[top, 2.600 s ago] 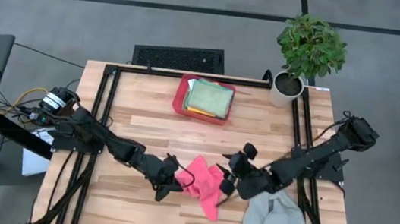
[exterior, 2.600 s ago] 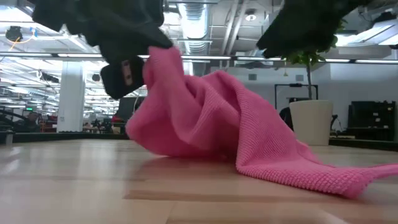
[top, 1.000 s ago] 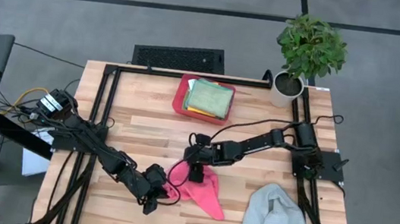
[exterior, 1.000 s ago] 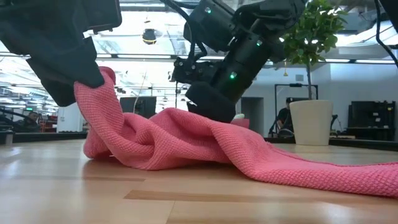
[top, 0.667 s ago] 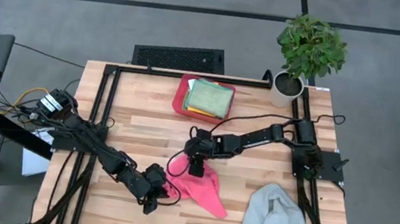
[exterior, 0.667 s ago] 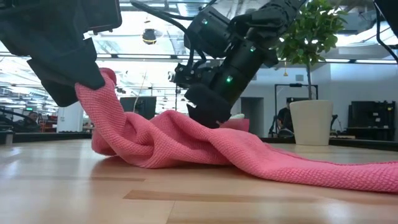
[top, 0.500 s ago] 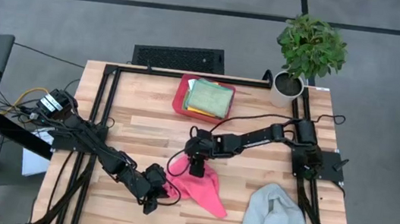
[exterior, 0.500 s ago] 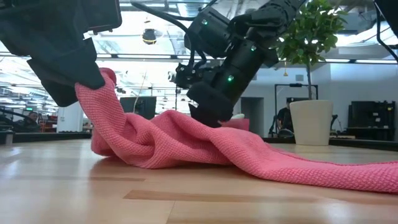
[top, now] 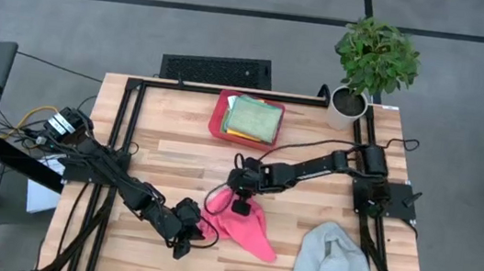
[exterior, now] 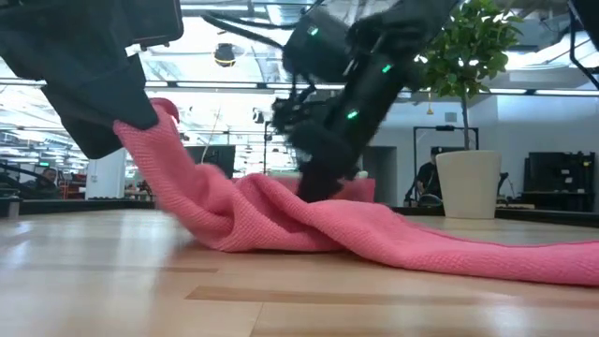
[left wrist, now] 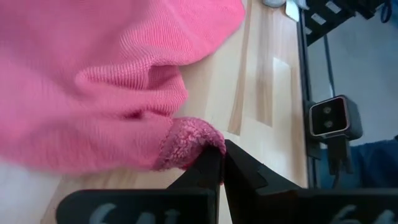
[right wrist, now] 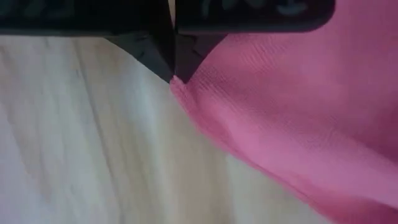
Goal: Fold microfiber towels
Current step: Fold the pink microfiber cloth
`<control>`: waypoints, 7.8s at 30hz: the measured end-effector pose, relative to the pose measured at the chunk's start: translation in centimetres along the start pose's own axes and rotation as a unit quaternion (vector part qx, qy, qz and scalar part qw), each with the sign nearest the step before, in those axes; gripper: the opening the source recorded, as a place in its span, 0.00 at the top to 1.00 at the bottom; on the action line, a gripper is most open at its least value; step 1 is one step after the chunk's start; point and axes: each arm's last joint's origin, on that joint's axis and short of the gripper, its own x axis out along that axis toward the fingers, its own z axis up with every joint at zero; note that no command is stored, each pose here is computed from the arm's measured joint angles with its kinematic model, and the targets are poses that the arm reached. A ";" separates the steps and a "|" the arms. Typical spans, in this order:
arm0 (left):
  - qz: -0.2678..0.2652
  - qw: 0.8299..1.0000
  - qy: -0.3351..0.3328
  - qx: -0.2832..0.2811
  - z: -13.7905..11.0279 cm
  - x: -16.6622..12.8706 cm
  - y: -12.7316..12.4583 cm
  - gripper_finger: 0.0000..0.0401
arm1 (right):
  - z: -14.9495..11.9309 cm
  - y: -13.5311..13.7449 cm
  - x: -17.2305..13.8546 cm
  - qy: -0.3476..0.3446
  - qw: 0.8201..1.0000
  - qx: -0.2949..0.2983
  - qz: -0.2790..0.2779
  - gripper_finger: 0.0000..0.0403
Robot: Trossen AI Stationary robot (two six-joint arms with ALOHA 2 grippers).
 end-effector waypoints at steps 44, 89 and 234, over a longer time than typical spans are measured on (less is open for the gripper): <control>0.207 0.977 -0.016 0.056 11.0 -11.8 5.9 1.00 | -3.9 3.4 -19.6 -0.176 0.954 0.031 -0.240 0.98; 0.293 0.949 0.066 0.090 4.5 -2.6 4.5 1.00 | -5.9 2.9 -12.6 -0.071 0.954 0.086 -0.280 0.97; 0.296 0.945 -0.137 0.015 0.4 0.5 11.2 0.86 | -0.4 12.7 2.5 -0.256 0.957 -0.109 -0.086 0.73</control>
